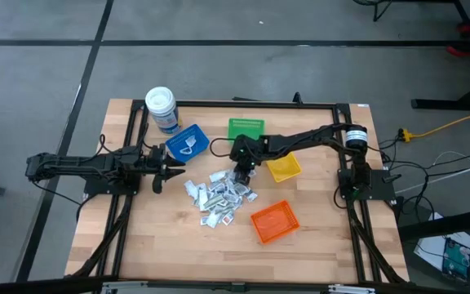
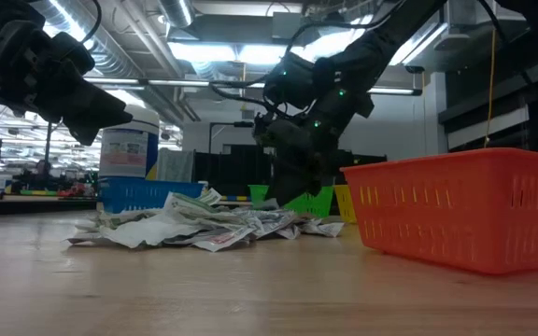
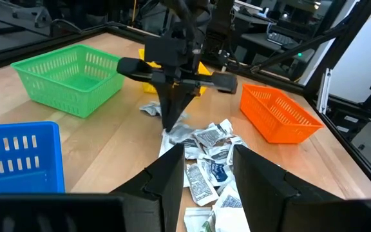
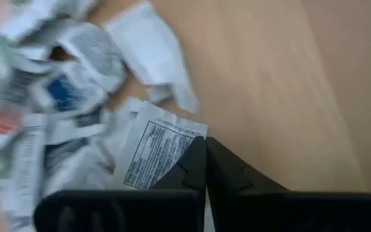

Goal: Pick & Place First Aid Supplies
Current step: Put the white alcohol pad into the blue bin

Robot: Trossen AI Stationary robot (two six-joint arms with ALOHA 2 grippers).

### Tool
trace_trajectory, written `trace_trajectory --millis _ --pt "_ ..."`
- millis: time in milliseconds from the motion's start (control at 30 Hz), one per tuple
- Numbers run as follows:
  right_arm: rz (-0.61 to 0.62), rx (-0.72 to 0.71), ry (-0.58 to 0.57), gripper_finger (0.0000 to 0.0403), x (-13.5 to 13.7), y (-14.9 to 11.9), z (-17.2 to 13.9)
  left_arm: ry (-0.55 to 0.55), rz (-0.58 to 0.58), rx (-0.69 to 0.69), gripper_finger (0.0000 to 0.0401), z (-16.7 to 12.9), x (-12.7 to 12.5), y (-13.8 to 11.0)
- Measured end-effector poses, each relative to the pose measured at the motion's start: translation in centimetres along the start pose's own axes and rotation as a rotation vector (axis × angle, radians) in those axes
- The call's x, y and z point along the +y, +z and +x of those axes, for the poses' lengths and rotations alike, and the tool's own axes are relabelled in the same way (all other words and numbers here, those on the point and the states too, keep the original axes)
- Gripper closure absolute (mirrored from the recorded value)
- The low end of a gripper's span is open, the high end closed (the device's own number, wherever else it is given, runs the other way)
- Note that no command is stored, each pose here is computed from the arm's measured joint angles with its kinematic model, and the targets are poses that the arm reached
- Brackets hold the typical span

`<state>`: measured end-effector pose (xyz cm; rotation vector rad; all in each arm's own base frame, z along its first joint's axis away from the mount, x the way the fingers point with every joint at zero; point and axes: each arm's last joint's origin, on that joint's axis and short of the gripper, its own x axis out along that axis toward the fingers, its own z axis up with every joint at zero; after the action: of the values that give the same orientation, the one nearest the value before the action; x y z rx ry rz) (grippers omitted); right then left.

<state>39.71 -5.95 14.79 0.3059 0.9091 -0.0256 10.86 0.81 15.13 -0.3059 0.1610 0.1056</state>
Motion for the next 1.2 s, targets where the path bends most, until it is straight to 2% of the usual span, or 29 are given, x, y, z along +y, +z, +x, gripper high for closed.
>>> trace_trajectory --millis 233,433,600,833,1000,1200 --pt "0.055 -0.043 0.157 0.04 -0.2 1.2 -2.3 0.0 0.0 0.0 0.0274 0.0 0.0 0.0" --pt "0.101 -0.141 0.374 0.0401 -1.8 3.0 -5.7 0.0 0.0 0.0 0.0274 0.0 0.0 0.0" --pt "0.123 -0.251 0.489 0.0401 -3.3 4.5 -8.8 0.0 0.0 0.0 0.0274 0.0 0.0 0.0" --pt "0.139 -0.395 0.54 0.0402 -4.8 6.0 -12.4 0.0 0.0 0.0 0.0274 0.0 0.0 0.0" --pt "0.141 -0.483 0.555 0.0402 -5.2 6.8 -13.6 0.0 0.0 -0.001 0.0274 0.0 0.0 0.0" --pt "0.17 -0.591 0.432 0.0402 -4.8 7.5 -13.7 0.0 0.0 -0.001 0.0274 0.0 0.0 0.0"
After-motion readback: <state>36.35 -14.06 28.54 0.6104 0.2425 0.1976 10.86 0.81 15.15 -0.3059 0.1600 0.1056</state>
